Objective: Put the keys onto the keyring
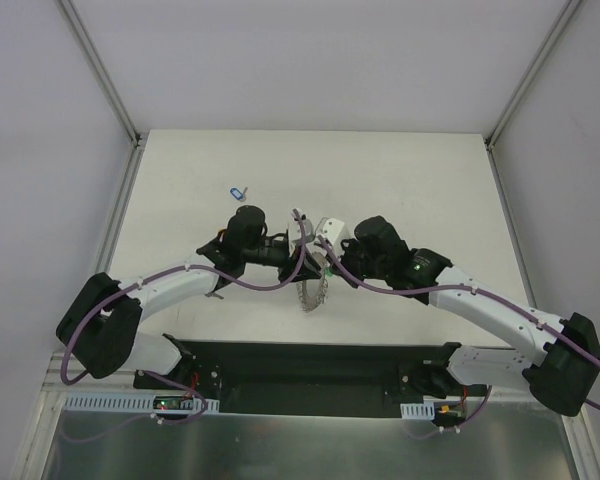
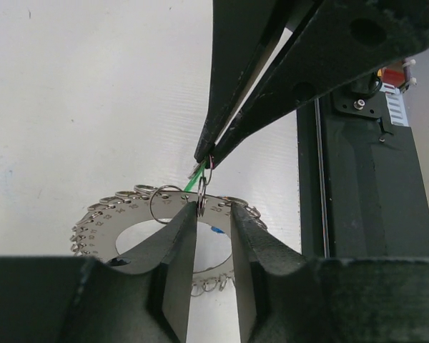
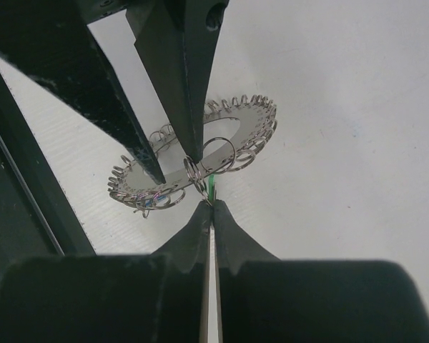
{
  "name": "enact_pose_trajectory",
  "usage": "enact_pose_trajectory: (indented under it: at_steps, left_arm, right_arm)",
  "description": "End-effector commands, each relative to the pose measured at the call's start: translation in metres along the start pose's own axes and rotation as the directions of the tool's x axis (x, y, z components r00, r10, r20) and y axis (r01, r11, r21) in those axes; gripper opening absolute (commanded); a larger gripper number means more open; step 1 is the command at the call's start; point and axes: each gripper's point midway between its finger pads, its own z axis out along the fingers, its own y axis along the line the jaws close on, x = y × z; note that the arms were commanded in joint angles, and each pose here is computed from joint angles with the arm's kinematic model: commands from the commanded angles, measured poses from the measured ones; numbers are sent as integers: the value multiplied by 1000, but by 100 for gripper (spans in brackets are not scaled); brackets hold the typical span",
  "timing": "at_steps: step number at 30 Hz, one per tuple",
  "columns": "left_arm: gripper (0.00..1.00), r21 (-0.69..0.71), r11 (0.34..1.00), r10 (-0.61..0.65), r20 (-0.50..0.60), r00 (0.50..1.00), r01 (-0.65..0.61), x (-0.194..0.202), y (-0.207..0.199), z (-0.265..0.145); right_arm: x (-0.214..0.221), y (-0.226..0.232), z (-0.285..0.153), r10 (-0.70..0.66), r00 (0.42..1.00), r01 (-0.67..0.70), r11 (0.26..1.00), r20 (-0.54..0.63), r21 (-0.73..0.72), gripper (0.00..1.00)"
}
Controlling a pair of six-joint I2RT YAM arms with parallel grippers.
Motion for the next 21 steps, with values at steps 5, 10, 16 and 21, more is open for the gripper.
enact_pose_trajectory:
  at_steps: [5,10,16,21]
  left_arm:
    - [21,39,999,36,33,999,-38,-21,2,8]
    - [21,25,999,33,31,999,-34,-21,5,12]
    - [27,-41,998,46,60,997,-43,-26,15,12]
    - [29,-75,996,54,118,992,-45,-26,16,9]
  right_arm:
    - [-29,2,-7,-38,997,38,999,67,-11,1]
    - [-28,5,-6,-37,997,39,999,63,-20,1]
    - [-30,5,-7,-25,997,26,1000,73,-15,1]
    - [-33,6,-9,11,994,-10,1000,107,-14,1]
